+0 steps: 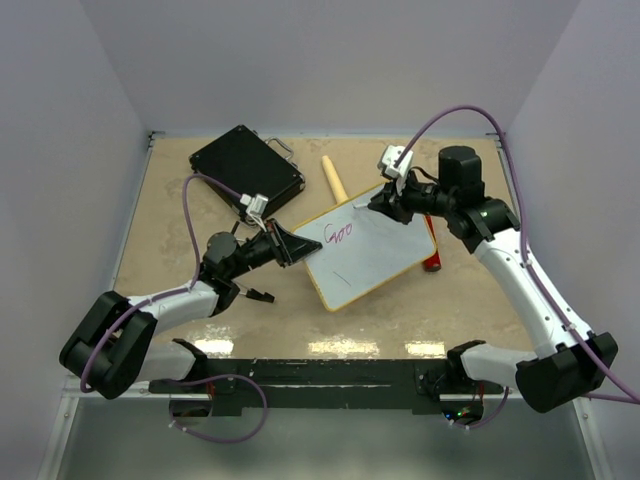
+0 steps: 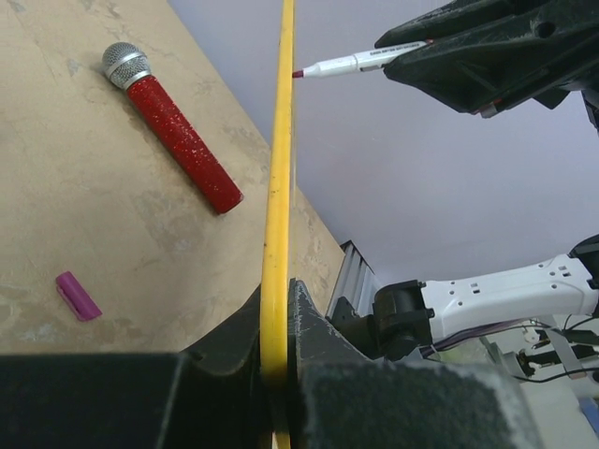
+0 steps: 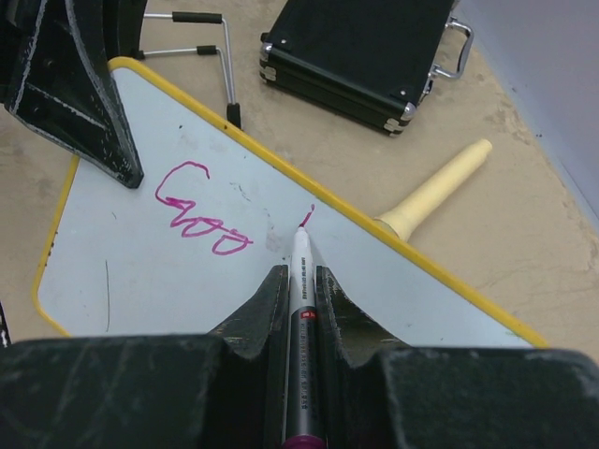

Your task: Write a sentence on the whiteboard

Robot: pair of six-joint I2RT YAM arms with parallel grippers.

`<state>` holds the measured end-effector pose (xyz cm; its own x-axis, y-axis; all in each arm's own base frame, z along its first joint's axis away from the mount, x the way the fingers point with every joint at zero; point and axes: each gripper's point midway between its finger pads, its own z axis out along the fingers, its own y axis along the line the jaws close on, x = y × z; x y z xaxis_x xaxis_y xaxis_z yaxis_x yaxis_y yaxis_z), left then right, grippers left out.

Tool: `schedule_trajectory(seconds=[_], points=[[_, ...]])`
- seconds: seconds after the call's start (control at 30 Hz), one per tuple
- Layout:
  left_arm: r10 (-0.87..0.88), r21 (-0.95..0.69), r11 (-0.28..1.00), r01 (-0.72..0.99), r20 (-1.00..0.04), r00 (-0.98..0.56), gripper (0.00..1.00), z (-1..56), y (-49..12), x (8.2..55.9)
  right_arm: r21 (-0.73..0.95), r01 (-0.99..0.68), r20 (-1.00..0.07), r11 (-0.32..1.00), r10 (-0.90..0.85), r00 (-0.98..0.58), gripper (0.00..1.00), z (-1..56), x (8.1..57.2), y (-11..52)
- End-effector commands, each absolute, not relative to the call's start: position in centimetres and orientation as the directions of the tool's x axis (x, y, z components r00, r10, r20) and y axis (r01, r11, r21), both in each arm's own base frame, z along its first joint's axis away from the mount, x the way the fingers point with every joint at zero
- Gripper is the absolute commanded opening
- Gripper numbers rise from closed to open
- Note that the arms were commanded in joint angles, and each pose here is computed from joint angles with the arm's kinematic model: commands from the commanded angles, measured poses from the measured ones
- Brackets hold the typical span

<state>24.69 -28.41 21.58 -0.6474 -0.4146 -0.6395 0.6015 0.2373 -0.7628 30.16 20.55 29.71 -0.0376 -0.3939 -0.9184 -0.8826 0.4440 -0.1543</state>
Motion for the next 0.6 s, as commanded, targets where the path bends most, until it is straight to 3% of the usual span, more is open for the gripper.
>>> schedule_trajectory(seconds=[0.0, 0.57], points=[[-0.491, -0.674, 0.164, 0.721, -0.689, -0.533, 0.00, 26.2, -27.8, 24.5, -0.166, -0.884, -0.908, 0.436, -0.418, -0.037, 0.00, 28.9, 29.8, 20.0], [-0.497, -0.679, 0.169, 0.714, -0.685, -0.533, 0.00, 26.0, -27.4, 24.8, -0.142, -0.903, -0.901, 0.407, -0.430, -0.052, 0.00, 28.1, 29.1, 20.2]])
